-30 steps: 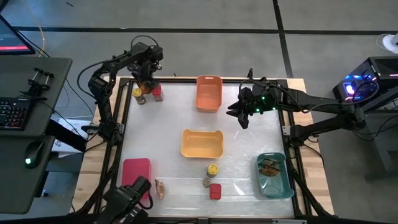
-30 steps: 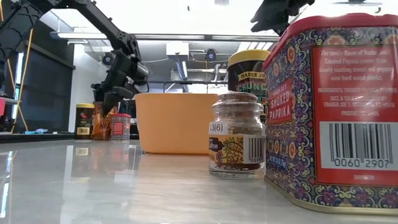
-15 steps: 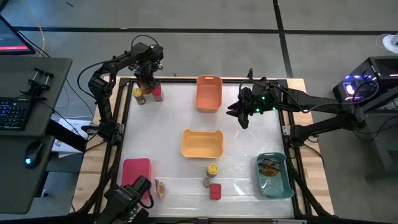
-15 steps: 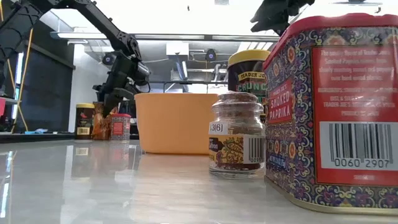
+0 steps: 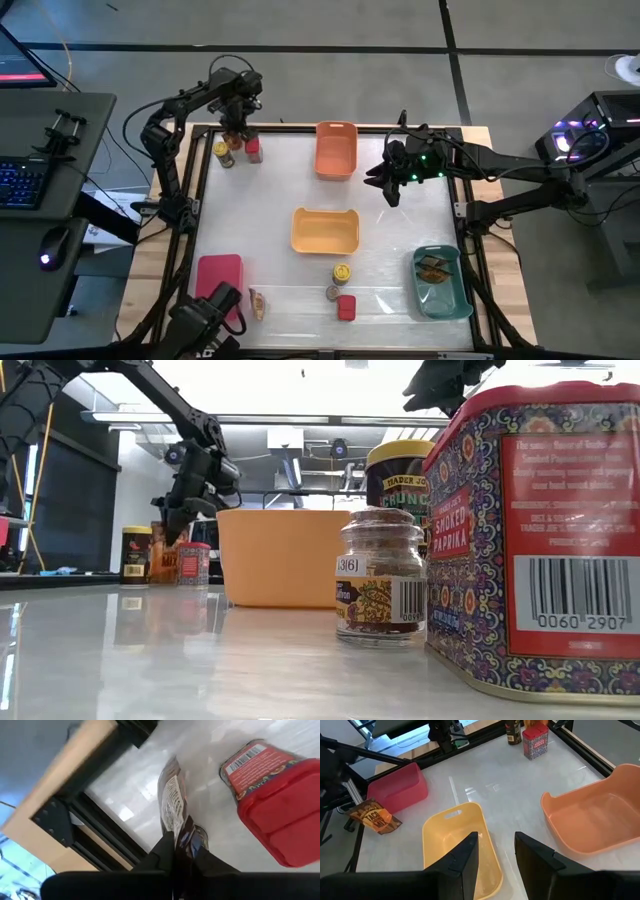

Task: Sort spices by type
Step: Put the top orange seasoning bag into the blue bin

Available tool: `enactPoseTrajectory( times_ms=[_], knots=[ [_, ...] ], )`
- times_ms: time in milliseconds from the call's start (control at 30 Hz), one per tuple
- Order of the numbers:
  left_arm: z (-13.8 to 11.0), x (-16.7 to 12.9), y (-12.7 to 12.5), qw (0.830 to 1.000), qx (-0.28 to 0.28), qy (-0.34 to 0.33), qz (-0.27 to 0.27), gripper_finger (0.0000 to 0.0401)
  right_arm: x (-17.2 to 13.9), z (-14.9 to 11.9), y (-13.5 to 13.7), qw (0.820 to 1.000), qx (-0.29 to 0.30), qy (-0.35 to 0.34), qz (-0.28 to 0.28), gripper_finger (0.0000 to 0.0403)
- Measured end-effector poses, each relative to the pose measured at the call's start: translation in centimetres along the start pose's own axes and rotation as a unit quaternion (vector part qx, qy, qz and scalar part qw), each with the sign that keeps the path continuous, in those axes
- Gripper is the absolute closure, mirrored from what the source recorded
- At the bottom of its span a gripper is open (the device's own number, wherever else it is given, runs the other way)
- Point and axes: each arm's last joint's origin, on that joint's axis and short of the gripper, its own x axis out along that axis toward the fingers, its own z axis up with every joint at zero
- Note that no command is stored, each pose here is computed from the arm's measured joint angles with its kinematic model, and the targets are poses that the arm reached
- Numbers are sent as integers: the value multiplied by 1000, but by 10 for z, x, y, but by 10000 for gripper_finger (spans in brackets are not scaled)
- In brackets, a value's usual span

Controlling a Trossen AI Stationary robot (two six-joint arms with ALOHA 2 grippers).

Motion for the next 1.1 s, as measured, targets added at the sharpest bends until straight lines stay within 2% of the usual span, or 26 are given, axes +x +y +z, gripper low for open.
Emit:
enactPoseTrajectory(
  times_ms=[133,267,367,500,667,767,833,1000,1100],
  knots=[
    [-9,-30,5,998,-11,-57,10,400,-2,1,0,1000,-17,-6,1,281],
    [-23,-73,10,991,-23,-132,21,401,-7,5,0,999,-34,-29,4,281],
    [-39,-104,2,982,-6,-189,18,401,-12,7,-2,999,-34,-42,0,281],
    [-62,-134,-35,968,60,-244,-20,401,-23,9,-5,998,-31,-60,-5,281],
    [-89,-160,-111,940,157,-297,-52,401,-36,10,-5,996,-39,-80,-4,281],
    [-104,-171,-160,914,208,-339,-82,401,-45,9,-3,995,-39,-91,0,281],
    [-115,-179,-190,888,244,-375,-104,401,-49,7,-3,996,-33,-85,5,281],
    [-140,-199,-251,801,328,-477,-154,401,-51,0,4,997,11,-44,69,281],
    [-147,-202,-276,753,386,-505,-172,401,-51,-4,16,990,53,-17,127,281]
  ],
)
